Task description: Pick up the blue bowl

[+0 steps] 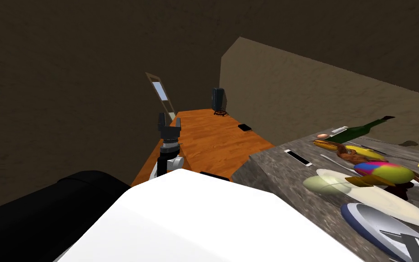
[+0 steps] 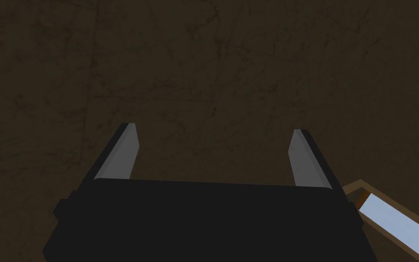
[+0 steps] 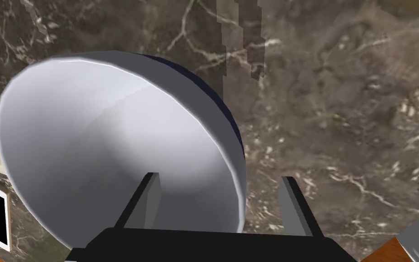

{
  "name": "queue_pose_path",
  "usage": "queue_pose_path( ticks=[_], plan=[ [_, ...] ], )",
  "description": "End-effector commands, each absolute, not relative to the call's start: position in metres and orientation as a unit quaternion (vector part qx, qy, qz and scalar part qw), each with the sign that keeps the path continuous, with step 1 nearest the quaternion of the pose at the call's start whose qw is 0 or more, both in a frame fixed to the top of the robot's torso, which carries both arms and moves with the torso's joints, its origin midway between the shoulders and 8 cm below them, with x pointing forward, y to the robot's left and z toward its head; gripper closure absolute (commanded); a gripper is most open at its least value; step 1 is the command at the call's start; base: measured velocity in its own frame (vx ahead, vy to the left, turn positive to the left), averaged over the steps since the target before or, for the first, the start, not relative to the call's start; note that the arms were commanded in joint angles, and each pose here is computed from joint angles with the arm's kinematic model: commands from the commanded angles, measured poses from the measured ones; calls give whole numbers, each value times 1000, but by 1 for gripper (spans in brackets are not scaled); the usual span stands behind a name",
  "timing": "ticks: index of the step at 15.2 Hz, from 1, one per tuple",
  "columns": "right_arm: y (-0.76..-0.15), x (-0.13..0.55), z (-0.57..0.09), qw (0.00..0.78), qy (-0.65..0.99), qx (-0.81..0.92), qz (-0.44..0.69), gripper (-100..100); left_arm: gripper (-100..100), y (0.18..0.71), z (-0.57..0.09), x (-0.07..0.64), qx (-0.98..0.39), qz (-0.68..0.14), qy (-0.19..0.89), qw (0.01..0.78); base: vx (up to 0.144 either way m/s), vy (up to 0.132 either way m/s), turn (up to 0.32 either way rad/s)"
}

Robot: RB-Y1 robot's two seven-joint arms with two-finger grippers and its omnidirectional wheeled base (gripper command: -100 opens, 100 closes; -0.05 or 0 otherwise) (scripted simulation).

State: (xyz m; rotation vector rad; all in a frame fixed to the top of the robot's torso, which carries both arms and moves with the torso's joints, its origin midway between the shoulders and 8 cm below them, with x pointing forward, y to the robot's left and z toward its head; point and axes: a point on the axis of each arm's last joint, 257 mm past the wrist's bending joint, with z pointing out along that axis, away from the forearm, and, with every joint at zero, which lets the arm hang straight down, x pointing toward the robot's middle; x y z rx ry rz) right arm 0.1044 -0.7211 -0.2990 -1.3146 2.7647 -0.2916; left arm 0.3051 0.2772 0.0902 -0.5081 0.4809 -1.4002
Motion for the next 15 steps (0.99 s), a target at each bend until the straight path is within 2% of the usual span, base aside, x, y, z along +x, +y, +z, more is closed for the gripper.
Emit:
queue_pose_path(
  ticks=[1,5,12,15],
  plan=[
    [-721,104,-299,33,899,-427,-95,100,0,277,90,305,-229,-631,217,709,-13,0,-3],
    [-721,108,-295,34,895,-434,-95,100,0,277,90,305,-229,-631,217,709,9,0,-41],
    [-711,128,-279,38,871,-481,-92,100,0,277,90,305,-229,-631,217,709,127,6,-251],
    [-710,129,-279,38,871,-481,-92,100,0,277,90,305,-229,-631,217,709,65,16,-91]
  ],
)
